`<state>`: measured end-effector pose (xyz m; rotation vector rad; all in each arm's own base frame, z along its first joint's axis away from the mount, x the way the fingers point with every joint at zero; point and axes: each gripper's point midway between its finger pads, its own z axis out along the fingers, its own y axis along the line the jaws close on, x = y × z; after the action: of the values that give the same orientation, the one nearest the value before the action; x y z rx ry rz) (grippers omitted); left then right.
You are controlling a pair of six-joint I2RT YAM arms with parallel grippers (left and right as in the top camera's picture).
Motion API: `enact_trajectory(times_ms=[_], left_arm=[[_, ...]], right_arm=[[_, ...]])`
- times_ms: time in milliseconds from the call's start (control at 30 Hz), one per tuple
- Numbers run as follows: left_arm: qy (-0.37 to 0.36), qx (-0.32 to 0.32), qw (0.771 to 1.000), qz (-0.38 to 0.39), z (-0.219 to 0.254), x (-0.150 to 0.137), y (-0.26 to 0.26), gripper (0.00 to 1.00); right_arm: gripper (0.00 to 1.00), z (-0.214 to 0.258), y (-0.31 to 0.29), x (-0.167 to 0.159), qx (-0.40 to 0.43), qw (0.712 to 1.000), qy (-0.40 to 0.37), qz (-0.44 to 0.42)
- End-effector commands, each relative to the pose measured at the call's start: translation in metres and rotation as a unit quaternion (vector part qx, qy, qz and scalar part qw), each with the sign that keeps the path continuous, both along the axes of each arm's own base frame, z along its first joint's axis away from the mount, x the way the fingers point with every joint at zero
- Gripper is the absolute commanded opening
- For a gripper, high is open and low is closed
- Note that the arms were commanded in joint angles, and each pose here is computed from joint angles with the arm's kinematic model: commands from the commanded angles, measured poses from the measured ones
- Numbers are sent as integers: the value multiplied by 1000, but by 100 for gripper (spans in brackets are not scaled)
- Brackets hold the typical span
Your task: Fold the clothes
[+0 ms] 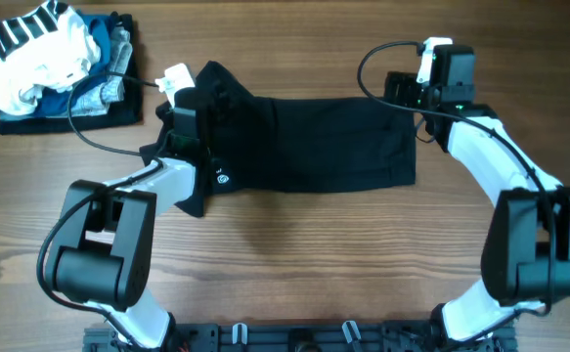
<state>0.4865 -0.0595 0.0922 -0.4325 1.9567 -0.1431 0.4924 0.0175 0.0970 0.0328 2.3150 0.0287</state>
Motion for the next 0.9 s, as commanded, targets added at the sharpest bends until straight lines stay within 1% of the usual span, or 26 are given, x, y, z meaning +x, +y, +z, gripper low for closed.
enact_trajectory(times_ms=[0,33,67,100,133,167,233,267,300,367,433,467,533,567,600,633,667,700,733,767,800,833,867], left_arm=[[-30,7,1000,7,18,16,9,93],[-31,18,999,5,20,19,11,85],[-33,26,999,5,23,22,14,62],[-34,31,999,4,25,25,15,44],[-33,34,999,5,26,29,16,41],[-29,35,999,6,25,33,17,41],[-10,38,999,8,16,40,19,40],[5,41,999,7,9,44,18,40],[25,41,999,1,-2,49,15,39],[49,31,998,-26,-14,57,4,38],[57,29,998,-28,-16,63,2,37],[59,29,997,-29,-15,64,1,40],[58,29,997,-29,-15,65,1,46],[63,30,997,-29,-16,63,2,47],[68,31,997,-28,-18,62,3,56],[74,31,996,-28,-21,61,3,59],[78,32,996,-28,-25,60,4,63],[83,33,996,-28,-31,60,4,63],[90,34,995,-27,-38,61,5,64],[93,34,995,-27,-43,63,5,69],[99,35,994,-26,-51,67,6,72],[103,36,994,-26,-58,72,5,74],[103,36,994,-26,-61,78,3,74]], right_arm=[[100,-8,-10,12,-33,999,-10,-7],[100,-11,-11,11,-32,999,-7,-11],[100,-14,-11,11,-33,999,-2,-11],[99,-17,-12,9,-33,999,3,-13],[94,-19,-12,8,-33,999,8,-13],[82,-21,-12,6,-33,999,14,-13],[30,-26,-12,-1,-32,999,36,-14],[21,-30,-13,-6,-27,998,51,-21],[18,-30,-13,-8,-26,998,60,-22],[15,-24,-14,-7,-25,997,71,-25],[15,-23,-17,-2,-20,995,87,-34],[15,-24,-19,0,-19,994,98,-37],[14,-38,-23,3,-18,989,145,-39],[12,-52,-22,6,-18,982,185,-37],[14,-63,-21,6,-15,977,210,-33],[21,-74,-17,7,-7,972,235,-29],[20,-81,-15,7,0,968,250,-27],[17,-89,-13,6,8,963,266,-32],[18,-96,-10,4,17,960,280,-29],[20,-102,-6,1,26,955,294,-23],[21,-107,-5,-1,28,952,304,-22],[26,-109,-5,-3,28,951,308,-22],[29,-109,-5,-3,27,951,308,-20]])
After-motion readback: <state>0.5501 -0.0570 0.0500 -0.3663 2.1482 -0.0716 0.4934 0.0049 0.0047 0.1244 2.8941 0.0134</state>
